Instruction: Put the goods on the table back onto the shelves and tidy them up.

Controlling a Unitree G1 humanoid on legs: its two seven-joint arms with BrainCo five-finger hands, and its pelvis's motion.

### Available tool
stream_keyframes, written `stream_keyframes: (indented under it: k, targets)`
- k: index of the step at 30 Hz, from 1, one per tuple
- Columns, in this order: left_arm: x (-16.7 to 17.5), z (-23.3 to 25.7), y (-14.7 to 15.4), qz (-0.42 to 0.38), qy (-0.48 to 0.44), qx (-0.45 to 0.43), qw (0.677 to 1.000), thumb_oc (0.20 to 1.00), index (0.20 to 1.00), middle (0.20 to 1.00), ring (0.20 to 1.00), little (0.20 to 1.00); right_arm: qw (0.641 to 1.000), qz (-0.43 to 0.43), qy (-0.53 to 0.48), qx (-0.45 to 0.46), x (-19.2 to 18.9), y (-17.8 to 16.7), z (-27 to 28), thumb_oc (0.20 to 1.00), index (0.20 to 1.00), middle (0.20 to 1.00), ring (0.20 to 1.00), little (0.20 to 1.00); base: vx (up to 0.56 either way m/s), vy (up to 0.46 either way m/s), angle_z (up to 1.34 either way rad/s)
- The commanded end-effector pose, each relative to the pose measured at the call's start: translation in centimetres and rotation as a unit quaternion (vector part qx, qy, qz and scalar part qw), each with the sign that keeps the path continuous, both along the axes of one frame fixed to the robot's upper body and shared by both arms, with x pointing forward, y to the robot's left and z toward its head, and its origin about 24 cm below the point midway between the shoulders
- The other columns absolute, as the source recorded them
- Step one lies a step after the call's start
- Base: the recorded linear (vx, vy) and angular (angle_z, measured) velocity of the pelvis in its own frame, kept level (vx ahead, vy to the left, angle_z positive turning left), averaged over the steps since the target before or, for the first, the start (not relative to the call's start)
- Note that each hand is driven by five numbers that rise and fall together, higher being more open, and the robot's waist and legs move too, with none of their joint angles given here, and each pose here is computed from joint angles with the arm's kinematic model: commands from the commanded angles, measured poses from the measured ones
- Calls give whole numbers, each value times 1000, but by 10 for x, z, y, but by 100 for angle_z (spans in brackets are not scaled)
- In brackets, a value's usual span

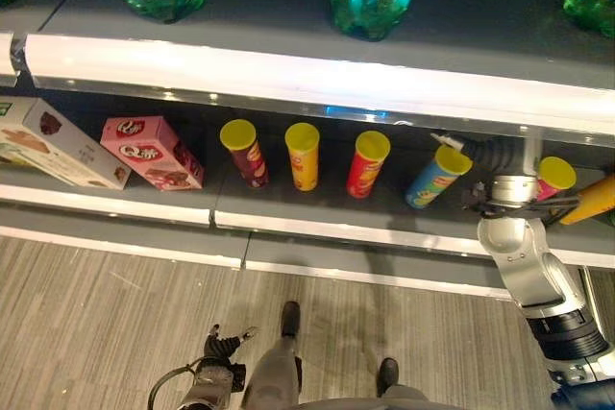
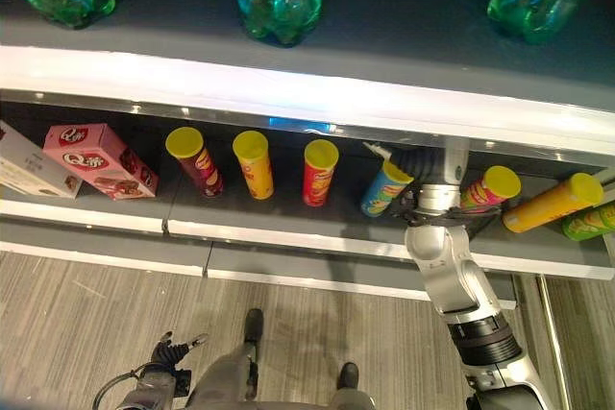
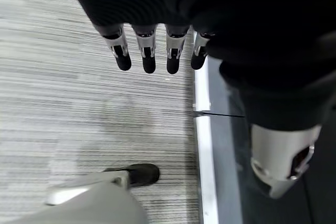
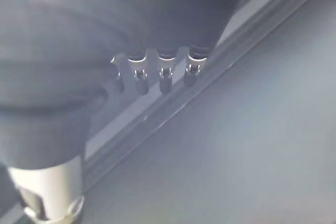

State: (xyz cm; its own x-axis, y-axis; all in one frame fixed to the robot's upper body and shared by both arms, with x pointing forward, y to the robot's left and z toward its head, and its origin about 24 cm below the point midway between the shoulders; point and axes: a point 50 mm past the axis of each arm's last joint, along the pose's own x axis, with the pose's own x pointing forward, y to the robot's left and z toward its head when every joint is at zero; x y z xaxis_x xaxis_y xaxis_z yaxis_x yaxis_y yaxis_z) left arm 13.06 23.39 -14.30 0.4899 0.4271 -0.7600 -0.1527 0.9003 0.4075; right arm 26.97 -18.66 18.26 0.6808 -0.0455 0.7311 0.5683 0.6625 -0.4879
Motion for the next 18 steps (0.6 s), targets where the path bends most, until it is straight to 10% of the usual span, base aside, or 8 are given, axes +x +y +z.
stream_keyframes:
  k: [1, 9, 18]
  targets:
    - [-4, -3, 2, -20, 25, 5, 999, 1000, 1000, 1000, 1000, 1000, 992, 110, 37, 55, -5, 2, 2, 1000, 1000, 1000, 1000, 1000, 11, 1, -16]
    - [-8, -2, 16, -51, 37, -28, 998, 1000, 1000, 1000, 1000, 1000, 866, 381, 188, 265, -19, -22, -22, 1000, 1000, 1000, 1000, 1000, 9, 10, -25]
    - [1, 1, 14, -86, 25, -30, 996, 1000, 1000, 1000, 1000, 1000, 891, 330, 116, 288, -33, -66, -2, 1000, 1000, 1000, 1000, 1000, 15, 50, -20]
